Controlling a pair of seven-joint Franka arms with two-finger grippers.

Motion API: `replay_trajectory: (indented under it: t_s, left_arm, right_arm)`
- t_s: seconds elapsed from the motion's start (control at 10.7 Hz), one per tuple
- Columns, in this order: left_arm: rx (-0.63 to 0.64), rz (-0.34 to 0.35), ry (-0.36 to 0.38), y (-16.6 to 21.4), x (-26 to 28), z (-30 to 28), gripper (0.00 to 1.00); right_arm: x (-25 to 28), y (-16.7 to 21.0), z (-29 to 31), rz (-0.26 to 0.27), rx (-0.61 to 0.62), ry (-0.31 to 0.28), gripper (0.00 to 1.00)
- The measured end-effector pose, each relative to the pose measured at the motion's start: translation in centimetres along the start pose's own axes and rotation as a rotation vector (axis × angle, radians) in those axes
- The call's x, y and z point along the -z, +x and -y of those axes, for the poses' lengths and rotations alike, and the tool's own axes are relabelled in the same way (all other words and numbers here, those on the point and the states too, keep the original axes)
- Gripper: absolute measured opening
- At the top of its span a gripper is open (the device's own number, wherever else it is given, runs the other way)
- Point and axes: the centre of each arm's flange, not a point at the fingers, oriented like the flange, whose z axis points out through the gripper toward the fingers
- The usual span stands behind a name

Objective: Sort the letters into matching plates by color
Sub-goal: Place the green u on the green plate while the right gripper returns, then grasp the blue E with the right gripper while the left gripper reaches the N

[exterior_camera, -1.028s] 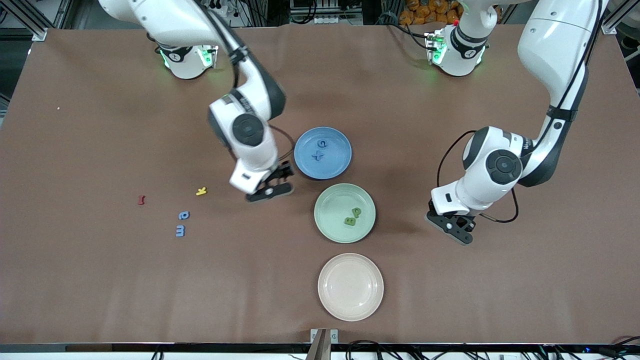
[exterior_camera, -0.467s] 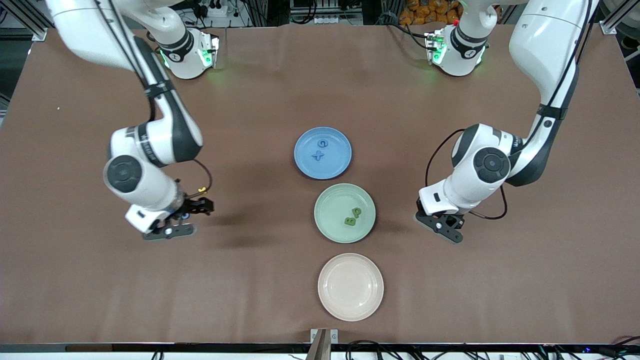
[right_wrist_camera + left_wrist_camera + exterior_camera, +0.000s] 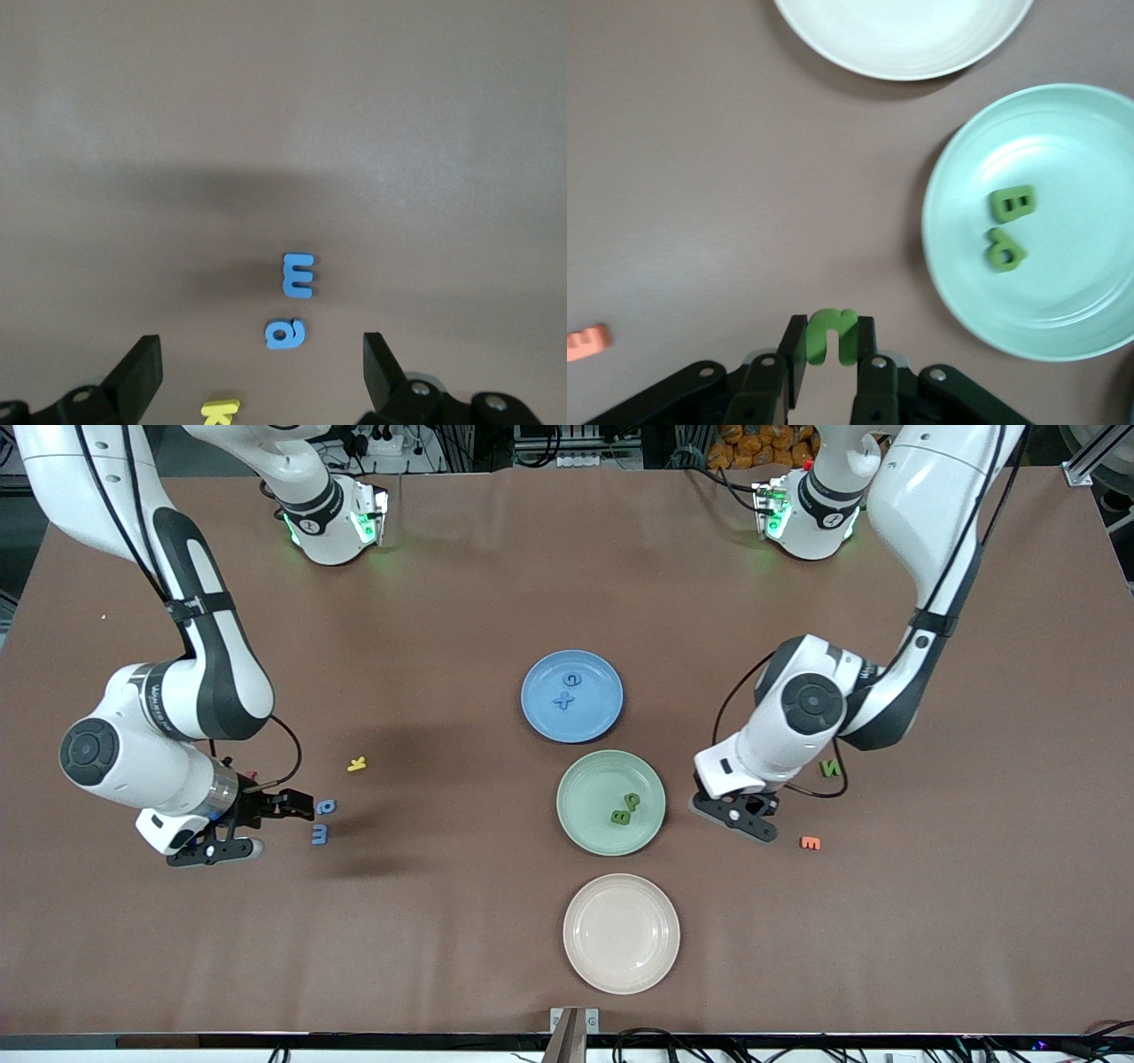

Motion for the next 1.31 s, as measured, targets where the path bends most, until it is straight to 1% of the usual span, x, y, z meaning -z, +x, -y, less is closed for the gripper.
replay_trajectory:
  t_s: [0.19, 0.37, 0.56, 0.75, 0.93, 1.03, 1.12, 1.31]
  left_arm:
    - [0.074, 0.006, -0.018, 0.6, -1.2, -4.6, 0.26]
    - [0.186, 0.030, -0.037, 0.6, -3.3, -9.5, 0.26]
    - [0.211, 0.058, -0.044, -0.1, -5.2, -13.4, 0.26]
    - [0.227, 0.068, -0.044, -0.2, -6.0, -14.1, 0.26]
    - [0.250, 0.043, -0.042, 0.8, -5.2, -12.8, 0.29]
    - [0.266, 0.023, -0.039, 1.6, -4.4, -11.3, 0.39]
    - [0.283, 0.006, -0.037, 2.3, -3.5, -9.3, 0.52]
    - [0.287, 0.000, -0.018, 2.8, -1.3, -5.2, 0.79]
  right_arm:
    - [-1.7, 0.2, -0.4, -0.007, 0.006, -0.002, 1.00]
    - [-3.9, 0.5, -0.8, -0.028, 0.006, -0.007, 1.00]
    - [-6.1, 0.6, -1.1, -0.031, 0.010, -0.012, 1.00]
    - [-7.7, 0.5, -1.3, -0.023, 0.016, -0.019, 1.00]
    - [-8.6, 0.4, -1.6, -0.017, 0.027, -0.032, 1.00]
    - [-8.8, 0.4, -1.8, -0.018, 0.030, -0.038, 1.00]
    - [-8.9, 0.3, -1.9, -0.018, 0.031, -0.041, 1.00]
    - [-9.0, 0.2, -2.1, -0.014, 0.042, -0.055, 1.00]
